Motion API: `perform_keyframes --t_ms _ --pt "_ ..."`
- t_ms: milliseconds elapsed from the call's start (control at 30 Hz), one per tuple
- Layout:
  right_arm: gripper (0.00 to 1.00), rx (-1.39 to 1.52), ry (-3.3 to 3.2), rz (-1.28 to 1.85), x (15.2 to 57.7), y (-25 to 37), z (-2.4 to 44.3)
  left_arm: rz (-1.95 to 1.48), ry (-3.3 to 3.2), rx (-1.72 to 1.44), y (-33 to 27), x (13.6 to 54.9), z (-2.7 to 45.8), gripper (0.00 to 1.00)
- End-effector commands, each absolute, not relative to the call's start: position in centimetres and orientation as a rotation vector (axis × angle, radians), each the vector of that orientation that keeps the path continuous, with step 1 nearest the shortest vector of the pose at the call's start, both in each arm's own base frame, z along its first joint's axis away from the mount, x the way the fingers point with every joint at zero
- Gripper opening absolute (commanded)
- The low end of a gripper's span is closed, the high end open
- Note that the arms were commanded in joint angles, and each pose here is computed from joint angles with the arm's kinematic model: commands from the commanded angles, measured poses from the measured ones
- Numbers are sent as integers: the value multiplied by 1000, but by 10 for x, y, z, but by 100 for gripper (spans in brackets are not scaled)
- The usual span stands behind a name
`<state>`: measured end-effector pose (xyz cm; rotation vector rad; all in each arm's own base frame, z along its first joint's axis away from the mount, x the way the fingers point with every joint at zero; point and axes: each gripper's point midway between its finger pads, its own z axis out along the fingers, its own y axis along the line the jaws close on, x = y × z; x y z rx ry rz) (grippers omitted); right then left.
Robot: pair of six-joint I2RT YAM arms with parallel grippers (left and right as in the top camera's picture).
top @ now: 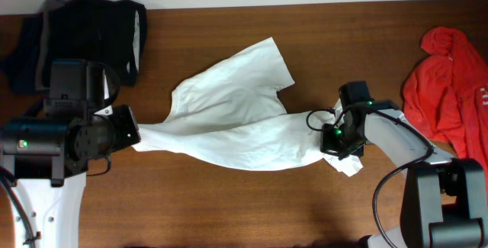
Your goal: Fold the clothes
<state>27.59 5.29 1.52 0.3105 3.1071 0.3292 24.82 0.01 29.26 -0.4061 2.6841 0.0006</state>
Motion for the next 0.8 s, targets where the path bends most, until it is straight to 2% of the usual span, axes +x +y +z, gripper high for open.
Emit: perform_keyframes --t_ms 0,167,200,267,367,400,467,533,600,633,667,700,767 --pt "4 336 3103 319 291 49 39 14 2663 -420 2 251 295 1" --pt "4 345 3060 323 316 38 124 -6 2597 -414 2 258 309 1" --pt "4 306 3017 322 321 34 174 -21 2547 -410 2 256 330 1" --pt "4 268 2933 317 321 31 237 -43 2457 -395 3 248 368 1" --pt "4 191 2677 336 306 33 346 -83 2299 -379 4 225 426 1" --pt "4 172 2594 337 299 34 370 -90 2270 -376 4 218 436 1" --pt "4 145 2457 334 276 34 408 -109 2193 -369 5 206 455 1" --pt "4 153 2385 325 268 32 423 -129 2151 -360 3 215 463 1" --pt "4 159 2335 322 294 30 429 -183 2222 -266 -14 255 449 1" --pt "4 188 2345 334 319 30 421 -235 2315 -172 -30 297 425 1" --pt "4 204 2351 339 334 30 415 -246 2346 -154 -35 319 414 1" --pt "4 247 2326 367 384 31 403 -247 2367 -155 -38 377 390 1" --pt "4 204 2284 475 428 45 396 -261 2266 -148 -41 468 370 1"
